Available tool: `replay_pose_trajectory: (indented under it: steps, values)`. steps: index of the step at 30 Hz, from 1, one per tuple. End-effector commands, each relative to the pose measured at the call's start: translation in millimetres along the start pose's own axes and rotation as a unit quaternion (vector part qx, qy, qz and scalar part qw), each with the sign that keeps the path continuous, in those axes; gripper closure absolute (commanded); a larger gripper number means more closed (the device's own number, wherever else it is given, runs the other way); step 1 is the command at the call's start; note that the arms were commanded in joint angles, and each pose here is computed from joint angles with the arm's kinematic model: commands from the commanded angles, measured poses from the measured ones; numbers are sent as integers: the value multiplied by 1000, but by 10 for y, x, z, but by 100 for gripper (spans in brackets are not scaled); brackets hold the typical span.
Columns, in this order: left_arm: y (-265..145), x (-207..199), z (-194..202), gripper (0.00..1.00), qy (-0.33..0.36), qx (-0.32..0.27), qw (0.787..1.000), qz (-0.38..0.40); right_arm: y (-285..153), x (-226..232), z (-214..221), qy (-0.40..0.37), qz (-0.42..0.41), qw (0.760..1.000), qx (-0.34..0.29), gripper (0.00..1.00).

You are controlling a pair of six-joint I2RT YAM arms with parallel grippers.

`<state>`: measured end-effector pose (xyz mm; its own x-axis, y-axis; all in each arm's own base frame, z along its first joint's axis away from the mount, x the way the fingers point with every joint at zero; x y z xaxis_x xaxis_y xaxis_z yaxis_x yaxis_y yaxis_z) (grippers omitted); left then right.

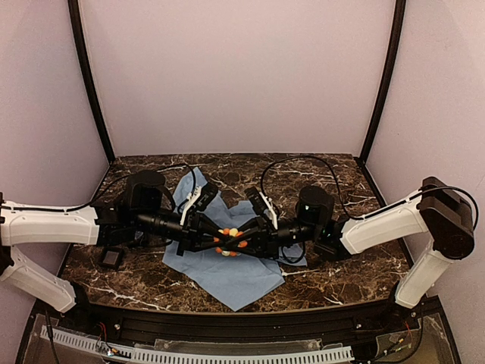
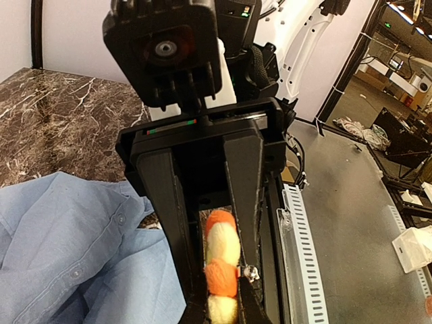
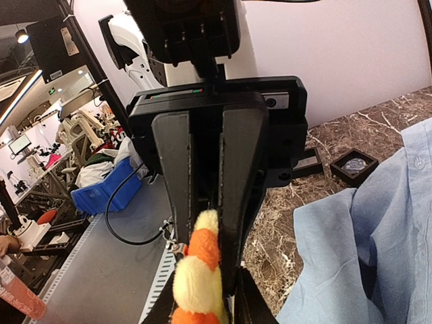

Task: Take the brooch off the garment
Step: Pass from the left arm to the right

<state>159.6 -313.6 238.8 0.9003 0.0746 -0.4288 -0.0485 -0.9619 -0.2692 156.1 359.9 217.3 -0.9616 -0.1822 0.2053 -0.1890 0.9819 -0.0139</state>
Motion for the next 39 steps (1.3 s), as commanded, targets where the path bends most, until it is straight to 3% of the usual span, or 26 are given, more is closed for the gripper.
replay_pose_trajectory:
  steps: [1, 24, 32, 39]
  values:
    - [-73, -104, 65, 99, 26, 4, 999, 19, -110, 14, -65, 5, -1, 1000, -20, 85]
    - [-112, -128, 41, 99, 37, -12, 999, 16, -202, 83, -136, 0, 12, 999, -37, 84]
    - [-71, -45, 72, 99, 26, -1, 1000, -5, -257, 151, -96, -41, 17, 999, -10, 65]
    - [10, 11, 98, 99, 12, 11, 1000, 1, -176, 150, -75, -51, 20, 998, 14, 60]
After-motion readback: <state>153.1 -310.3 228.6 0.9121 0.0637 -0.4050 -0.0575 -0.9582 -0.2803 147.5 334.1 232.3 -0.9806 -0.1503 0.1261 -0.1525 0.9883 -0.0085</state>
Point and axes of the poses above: each gripper's point midway between its finger pads, its own y axis out along the fingers, its own x axis along the line the jaws close on, z = x × y, the point moved 6 cm from there along -y, back along the fingers, and after that the axes turned 11 degrees about -y, right-handed, at the moved point
